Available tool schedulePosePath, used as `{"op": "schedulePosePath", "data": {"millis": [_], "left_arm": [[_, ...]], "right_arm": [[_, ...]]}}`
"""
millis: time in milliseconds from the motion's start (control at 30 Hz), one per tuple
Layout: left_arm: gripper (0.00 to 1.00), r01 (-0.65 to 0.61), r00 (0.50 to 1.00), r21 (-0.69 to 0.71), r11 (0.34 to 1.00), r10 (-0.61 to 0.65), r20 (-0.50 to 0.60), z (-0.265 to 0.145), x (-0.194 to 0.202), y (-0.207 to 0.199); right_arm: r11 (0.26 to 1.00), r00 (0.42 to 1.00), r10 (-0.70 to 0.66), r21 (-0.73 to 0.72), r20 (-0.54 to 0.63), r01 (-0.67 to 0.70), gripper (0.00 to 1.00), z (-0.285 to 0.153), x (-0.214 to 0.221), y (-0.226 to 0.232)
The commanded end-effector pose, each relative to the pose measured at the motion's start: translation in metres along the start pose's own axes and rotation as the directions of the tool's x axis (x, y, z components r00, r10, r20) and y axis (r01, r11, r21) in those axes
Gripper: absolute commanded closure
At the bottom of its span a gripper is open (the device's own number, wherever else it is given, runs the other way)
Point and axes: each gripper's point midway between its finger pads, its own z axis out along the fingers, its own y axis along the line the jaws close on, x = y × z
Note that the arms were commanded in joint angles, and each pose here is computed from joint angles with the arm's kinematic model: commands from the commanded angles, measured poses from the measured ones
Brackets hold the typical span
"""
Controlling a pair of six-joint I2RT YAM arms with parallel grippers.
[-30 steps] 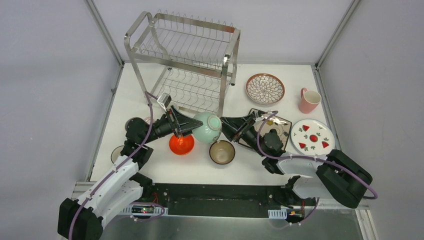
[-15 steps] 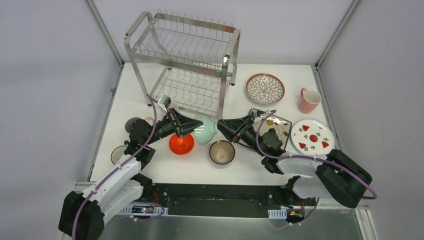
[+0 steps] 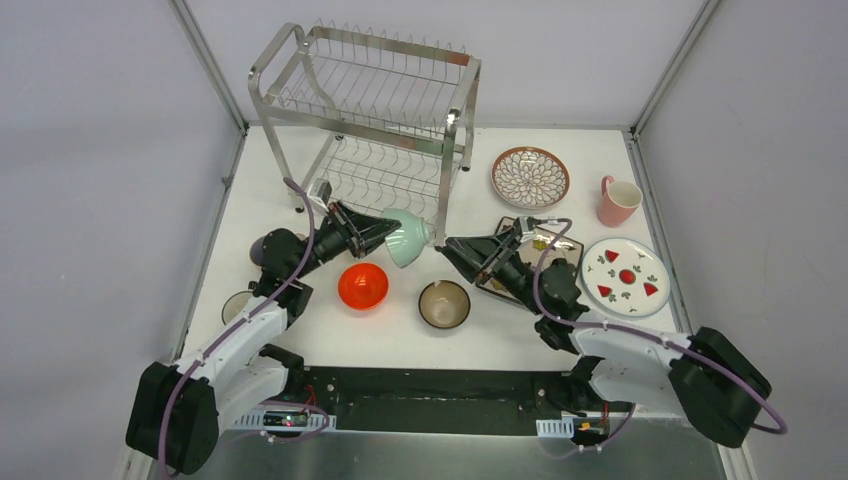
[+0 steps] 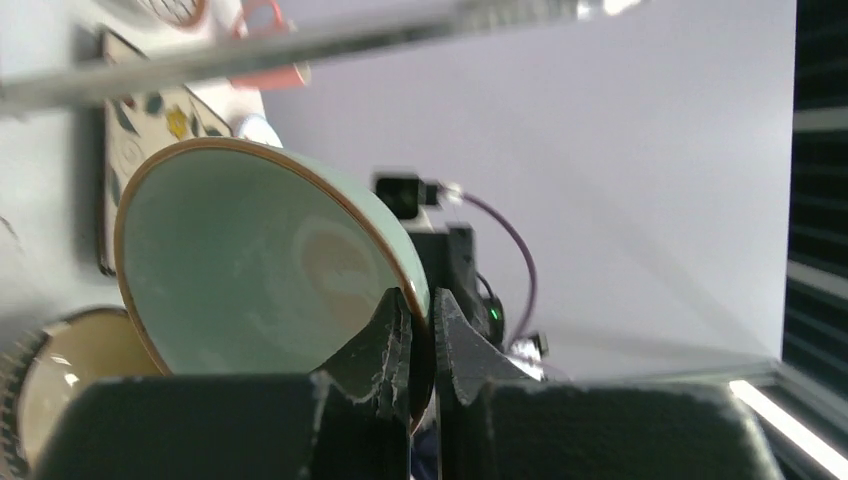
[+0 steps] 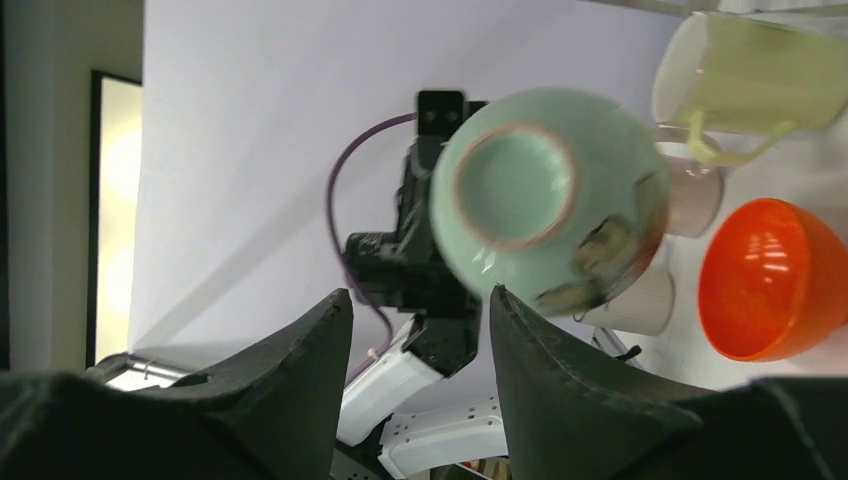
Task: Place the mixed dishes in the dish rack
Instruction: Turn the bowl upside down on the dish rack.
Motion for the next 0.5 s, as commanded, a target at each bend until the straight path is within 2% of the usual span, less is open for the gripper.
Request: {"op": "schedulePosePath", "data": {"millis": [0,100,367,467], "left_arm": [[1.0,-0.158,0.979,0.12,0.98,0.139,0.151,0.007,-0.044,-0.041],[1.0,-0.161,0.972,0.114,0.98,0.137,0.19,0.013,-0.066,-0.036],[1.0,-0.185,0.966,0.138,0.973,0.154,0.206,0.045,-0.103,-0.024],[1.0,-0.2,0.961,0.122,0.972,0.171,0.215,0.058,-0.115,-0.015]], "right_arm": [[0.992,0.994,-0.107,-0.071,0.017,0.108,0.45,-0.012,-0.002,0.035],[0.984,0.985,-0.165,-0.063,0.041,0.167,0.44,-0.023,-0.005,0.044],[0.959,0.96,-0.269,-0.071,0.074,0.274,0.36,-0.046,-0.01,0.065],[0.954,0.956,-0.284,-0.075,0.078,0.29,0.24,-0.051,-0.01,0.069]]}}
